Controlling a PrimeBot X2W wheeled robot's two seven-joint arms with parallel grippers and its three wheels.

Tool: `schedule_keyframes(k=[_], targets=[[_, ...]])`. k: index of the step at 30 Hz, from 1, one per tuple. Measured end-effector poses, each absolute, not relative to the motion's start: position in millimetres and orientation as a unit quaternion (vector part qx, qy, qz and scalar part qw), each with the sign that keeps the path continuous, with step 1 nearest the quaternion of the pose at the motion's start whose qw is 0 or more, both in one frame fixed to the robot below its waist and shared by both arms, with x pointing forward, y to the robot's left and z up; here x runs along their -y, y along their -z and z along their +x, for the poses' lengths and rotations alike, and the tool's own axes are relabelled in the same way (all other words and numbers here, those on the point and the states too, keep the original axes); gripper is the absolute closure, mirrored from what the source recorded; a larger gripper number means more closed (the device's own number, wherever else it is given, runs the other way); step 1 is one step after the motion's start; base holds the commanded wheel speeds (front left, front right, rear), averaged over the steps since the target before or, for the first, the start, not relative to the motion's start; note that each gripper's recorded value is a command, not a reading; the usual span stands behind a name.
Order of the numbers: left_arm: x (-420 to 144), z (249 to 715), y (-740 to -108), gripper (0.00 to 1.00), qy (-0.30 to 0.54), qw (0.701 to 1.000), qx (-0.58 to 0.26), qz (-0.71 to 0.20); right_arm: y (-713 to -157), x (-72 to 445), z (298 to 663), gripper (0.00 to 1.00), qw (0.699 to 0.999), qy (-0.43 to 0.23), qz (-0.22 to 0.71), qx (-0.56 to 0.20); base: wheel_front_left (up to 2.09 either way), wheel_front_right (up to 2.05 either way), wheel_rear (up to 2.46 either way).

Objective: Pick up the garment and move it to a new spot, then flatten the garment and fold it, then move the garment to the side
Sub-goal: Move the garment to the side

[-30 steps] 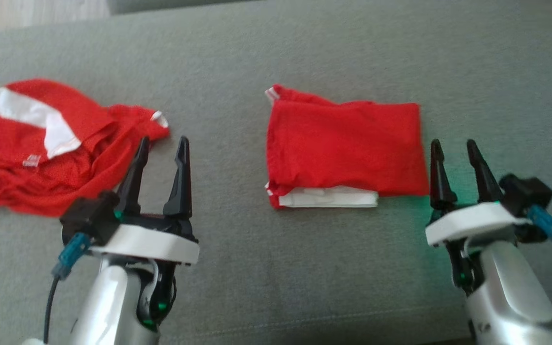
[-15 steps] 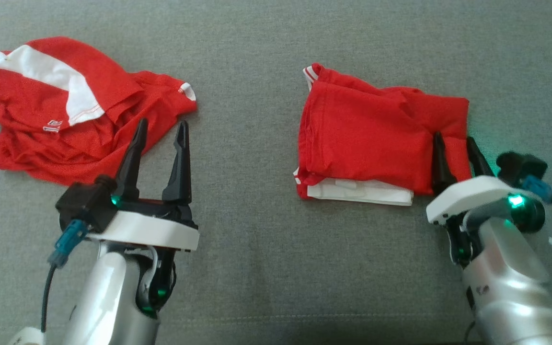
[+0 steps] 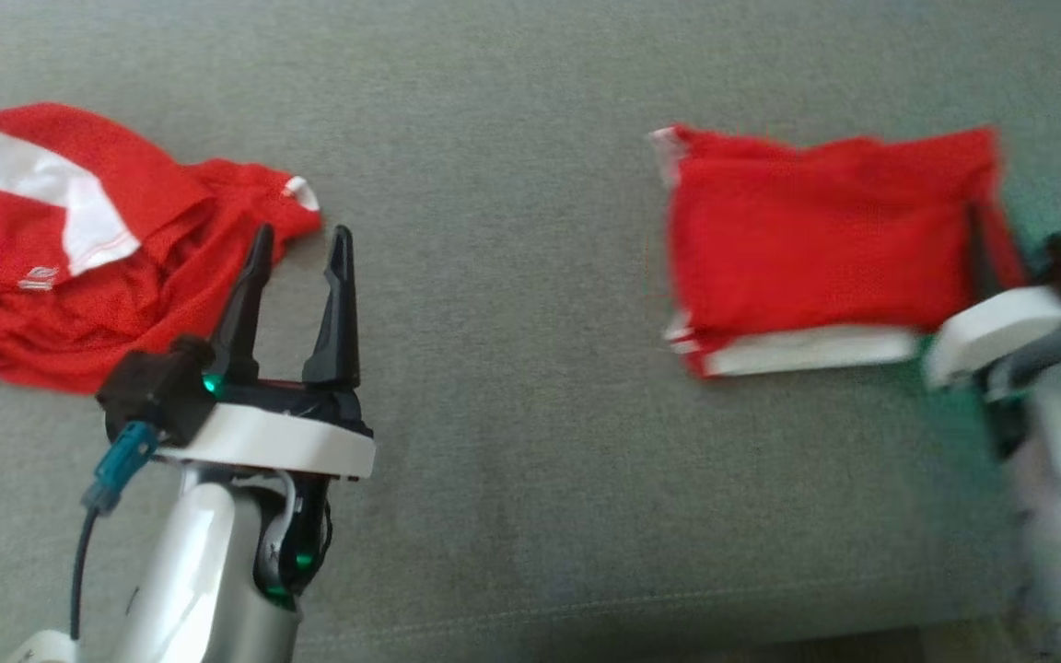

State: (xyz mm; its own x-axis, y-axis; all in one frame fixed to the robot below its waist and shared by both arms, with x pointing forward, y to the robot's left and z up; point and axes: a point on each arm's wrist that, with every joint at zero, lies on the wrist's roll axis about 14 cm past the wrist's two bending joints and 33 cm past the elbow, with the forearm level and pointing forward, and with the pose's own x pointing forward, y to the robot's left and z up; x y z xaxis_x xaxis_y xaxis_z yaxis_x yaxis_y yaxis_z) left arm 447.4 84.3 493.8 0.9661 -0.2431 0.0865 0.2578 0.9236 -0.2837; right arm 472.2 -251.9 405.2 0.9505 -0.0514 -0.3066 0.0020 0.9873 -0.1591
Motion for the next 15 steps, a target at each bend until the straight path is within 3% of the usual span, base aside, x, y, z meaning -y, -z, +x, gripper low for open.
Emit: schedule_keyframes(k=[8, 15], targets=[[-75, 465, -482, 0.00, 0.140, 0.978, 0.017, -0.153, -457, 358, 489, 1.00, 0.969, 0.092, -0.192, -0.125, 0.00, 0.00, 0.00], [-74, 471, -476, 0.00, 0.142, 0.978, 0.013, -0.155, -474, 375, 501, 1.00, 0.967, 0.111, -0.206, -0.105, 0.00, 0.00, 0.00]])
